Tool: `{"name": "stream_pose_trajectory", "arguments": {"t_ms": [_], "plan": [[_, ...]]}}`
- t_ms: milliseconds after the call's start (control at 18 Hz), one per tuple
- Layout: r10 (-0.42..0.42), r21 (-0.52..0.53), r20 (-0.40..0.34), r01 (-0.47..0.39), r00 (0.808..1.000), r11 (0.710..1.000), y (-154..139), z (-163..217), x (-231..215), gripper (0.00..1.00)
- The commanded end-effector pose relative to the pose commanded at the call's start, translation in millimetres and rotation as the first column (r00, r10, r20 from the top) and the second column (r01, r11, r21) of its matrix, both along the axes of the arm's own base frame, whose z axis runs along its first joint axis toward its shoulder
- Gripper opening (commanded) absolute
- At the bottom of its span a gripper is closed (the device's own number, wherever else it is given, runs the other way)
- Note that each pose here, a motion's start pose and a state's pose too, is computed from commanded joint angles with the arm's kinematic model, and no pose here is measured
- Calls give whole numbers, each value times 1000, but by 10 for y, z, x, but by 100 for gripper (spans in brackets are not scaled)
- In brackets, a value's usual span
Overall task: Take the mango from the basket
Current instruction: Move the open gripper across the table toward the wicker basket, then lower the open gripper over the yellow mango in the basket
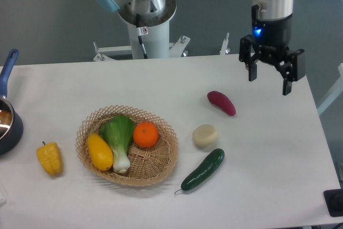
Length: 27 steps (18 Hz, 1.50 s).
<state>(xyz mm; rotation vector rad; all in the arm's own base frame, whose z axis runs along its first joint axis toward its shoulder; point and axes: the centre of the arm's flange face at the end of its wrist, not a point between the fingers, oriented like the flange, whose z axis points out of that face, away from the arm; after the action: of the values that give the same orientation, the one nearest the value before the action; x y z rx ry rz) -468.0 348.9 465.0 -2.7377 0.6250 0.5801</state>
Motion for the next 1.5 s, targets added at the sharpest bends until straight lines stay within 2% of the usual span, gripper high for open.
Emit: {"name": "stream_pose_trajectory", "arguments": {"t_ms": [222,333,444,556,667,722,778,889,944,1000,1222,1278,1333,1500], "plan": [[-10,-11,38,10,999,1000,38,-207,116,100],[54,8,66,-55,996,998,39,-239,199,100],[145,38,121,-151,982,988,119,-282,295,100],[170,35,171,-178,971,983,287,-416,485,100],[217,38,232,-232,948,972,450,-511,670,100],[246,37,269,-265,931,964,596,-567,847,100],[295,34,302,-319,906,947,689,-592,972,100],[388,9,371,-421,843,907,772,-736,1200,100],[409,1,391,-445,825,896,849,-757,1353,100],[437,-7,420,-479,795,878,919,-782,1472,100],[565,-51,517,-636,643,770,1181,-835,1866,100],[576,-59,534,-652,619,756,1238,-863,1956,100],[585,-69,541,-661,604,747,1270,-886,2006,100],[592,-111,549,-651,590,751,1446,-1088,2173,100]]}}
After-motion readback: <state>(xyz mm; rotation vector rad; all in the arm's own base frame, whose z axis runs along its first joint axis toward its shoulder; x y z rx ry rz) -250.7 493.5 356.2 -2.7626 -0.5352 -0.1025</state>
